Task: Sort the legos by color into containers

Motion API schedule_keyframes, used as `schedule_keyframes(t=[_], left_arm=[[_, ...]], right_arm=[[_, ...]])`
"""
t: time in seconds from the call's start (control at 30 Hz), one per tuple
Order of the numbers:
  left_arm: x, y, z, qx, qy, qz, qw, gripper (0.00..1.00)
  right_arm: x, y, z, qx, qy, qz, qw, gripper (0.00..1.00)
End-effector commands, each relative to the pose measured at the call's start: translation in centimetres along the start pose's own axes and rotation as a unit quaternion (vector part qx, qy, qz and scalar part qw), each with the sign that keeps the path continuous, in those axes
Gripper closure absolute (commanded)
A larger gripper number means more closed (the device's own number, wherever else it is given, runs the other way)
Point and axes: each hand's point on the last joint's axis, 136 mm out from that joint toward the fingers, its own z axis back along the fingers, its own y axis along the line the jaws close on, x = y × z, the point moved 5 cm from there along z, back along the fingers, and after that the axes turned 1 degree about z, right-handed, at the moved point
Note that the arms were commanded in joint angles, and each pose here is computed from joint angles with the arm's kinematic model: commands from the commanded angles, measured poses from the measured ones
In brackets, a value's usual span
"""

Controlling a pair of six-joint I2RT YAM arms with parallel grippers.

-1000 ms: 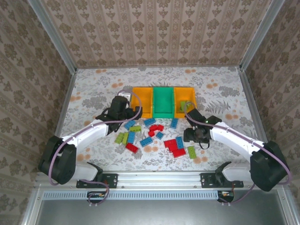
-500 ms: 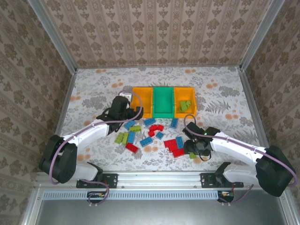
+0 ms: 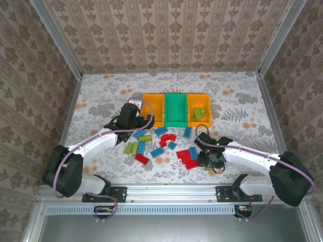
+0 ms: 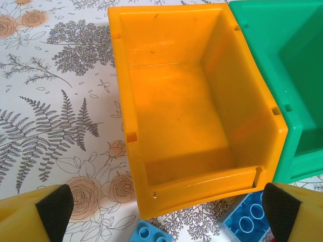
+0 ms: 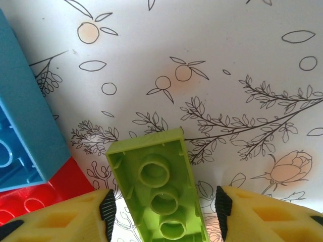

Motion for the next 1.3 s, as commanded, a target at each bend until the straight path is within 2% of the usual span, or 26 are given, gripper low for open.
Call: schedule_keyframes(t=[0.0, 0.2, 0.4, 0.67, 0.77, 1.07, 1.27], left_arm=[[-0.3, -0.4, -0.3, -0.007, 0.003, 0.004, 1.0, 0.0], [-0.3, -0.3, -0.2, -0.005, 0.002, 0.005, 1.0, 0.0], [-0.2, -0.4, -0.2, -0.007, 0.001, 0.002, 1.0, 0.0], [-0.2, -0.4, -0.1, -0.007, -0.001, 0.002, 1.0, 0.0], [-0.2, -0.3, 0.1, -0.006, -0.002, 0.002, 1.0, 0.0], [-0.5, -0.4, 0.5, -0.011, 0.007, -0.007, 1.0, 0.0], [-1.6, 0.0, 1.0, -0.002, 0.026, -0.001, 1.0, 0.0]], right_arm=[[-0.2, -0.3, -0.8, -0.021, 0.008, 0.0, 1.0, 0.46], [0.7, 0.0, 0.3, -0.025, -0.013, 0.006, 1.0, 0.61], [3.7, 0.8, 3.4, -0.012, -0.063, 0.013, 0.998, 0.64], [11.6, 1.4, 7.6, 0.034, -0.143, -0.003, 0.989, 0.65], [14.9, 1.7, 8.2, 0.03, -0.159, 0.0, 0.987, 0.65], [23.7, 2.0, 6.5, -0.008, -0.159, 0.005, 0.987, 0.65], [26.7, 2.0, 4.8, -0.026, -0.15, 0.007, 0.988, 0.6]])
